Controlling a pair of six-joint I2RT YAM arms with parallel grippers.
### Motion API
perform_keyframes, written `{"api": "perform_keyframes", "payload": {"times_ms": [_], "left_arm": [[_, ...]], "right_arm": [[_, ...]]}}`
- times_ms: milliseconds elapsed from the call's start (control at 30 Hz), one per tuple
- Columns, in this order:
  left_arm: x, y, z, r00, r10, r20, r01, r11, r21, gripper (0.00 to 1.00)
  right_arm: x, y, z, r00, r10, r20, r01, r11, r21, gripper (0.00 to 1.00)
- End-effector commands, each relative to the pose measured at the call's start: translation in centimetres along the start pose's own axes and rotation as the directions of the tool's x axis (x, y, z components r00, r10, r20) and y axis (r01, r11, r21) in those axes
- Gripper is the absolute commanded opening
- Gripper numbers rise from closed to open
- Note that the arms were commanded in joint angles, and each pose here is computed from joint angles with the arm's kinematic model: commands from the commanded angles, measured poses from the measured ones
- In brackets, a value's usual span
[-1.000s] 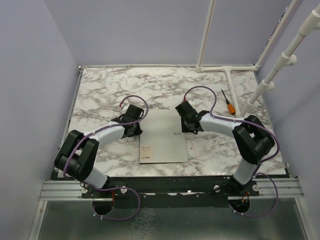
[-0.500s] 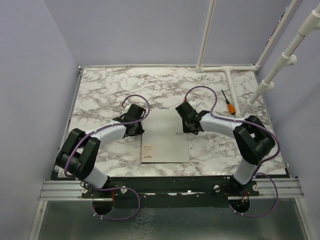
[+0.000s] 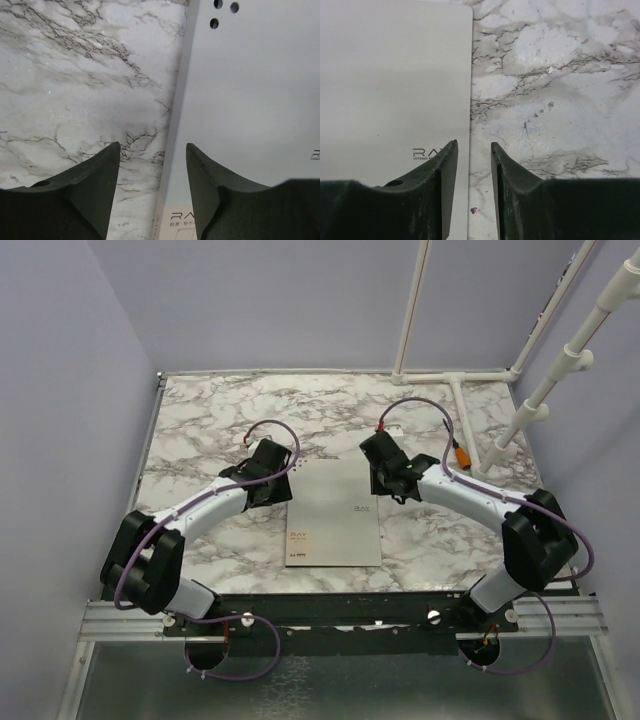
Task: Put the files into the folder
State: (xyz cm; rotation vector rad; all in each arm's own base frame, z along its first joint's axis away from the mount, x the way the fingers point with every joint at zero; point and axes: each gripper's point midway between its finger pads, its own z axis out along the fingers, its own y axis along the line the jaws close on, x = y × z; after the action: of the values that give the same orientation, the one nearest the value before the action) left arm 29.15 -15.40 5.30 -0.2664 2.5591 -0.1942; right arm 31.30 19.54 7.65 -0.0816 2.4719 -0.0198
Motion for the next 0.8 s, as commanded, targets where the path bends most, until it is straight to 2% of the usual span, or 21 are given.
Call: {"api": "perform_keyframes", "payload": {"times_ms": [0,233,500,567,767], "left_arm": [[-3.5,-0.1,-3.8,0.992,0.051,0.112,-0.050,0.999,-0.005,0.60],[-7.4,-0.9,-9.0,0.960,0.106,0.261,-0.123,0.991,0.050,0.74],[-10.4,-1.7,-15.0,0.893,0.141,0.428,-0.213,0.969,0.126,0.97],[-10.9,-1.7,-16.5,0.872,0.143,0.469,-0.234,0.962,0.142,0.99],[-12.2,-1.9,-20.7,0.809,0.094,0.580,-0.255,0.946,0.201,0.99]], "right_arm": [[-2.8,-0.8,-3.3,0.997,0.004,0.082,-0.004,1.000,-0.002,0.41],[-5.1,-1.5,-7.1,0.984,0.014,0.177,-0.005,0.998,-0.057,0.70],[-6.4,-2.4,-11.7,0.944,0.092,0.316,-0.038,0.984,-0.173,0.91],[-6.5,-3.0,-12.5,0.933,0.112,0.342,-0.052,0.982,-0.179,0.98],[-6.7,-4.7,-14.9,0.900,0.148,0.409,-0.075,0.979,-0.188,1.00]]}}
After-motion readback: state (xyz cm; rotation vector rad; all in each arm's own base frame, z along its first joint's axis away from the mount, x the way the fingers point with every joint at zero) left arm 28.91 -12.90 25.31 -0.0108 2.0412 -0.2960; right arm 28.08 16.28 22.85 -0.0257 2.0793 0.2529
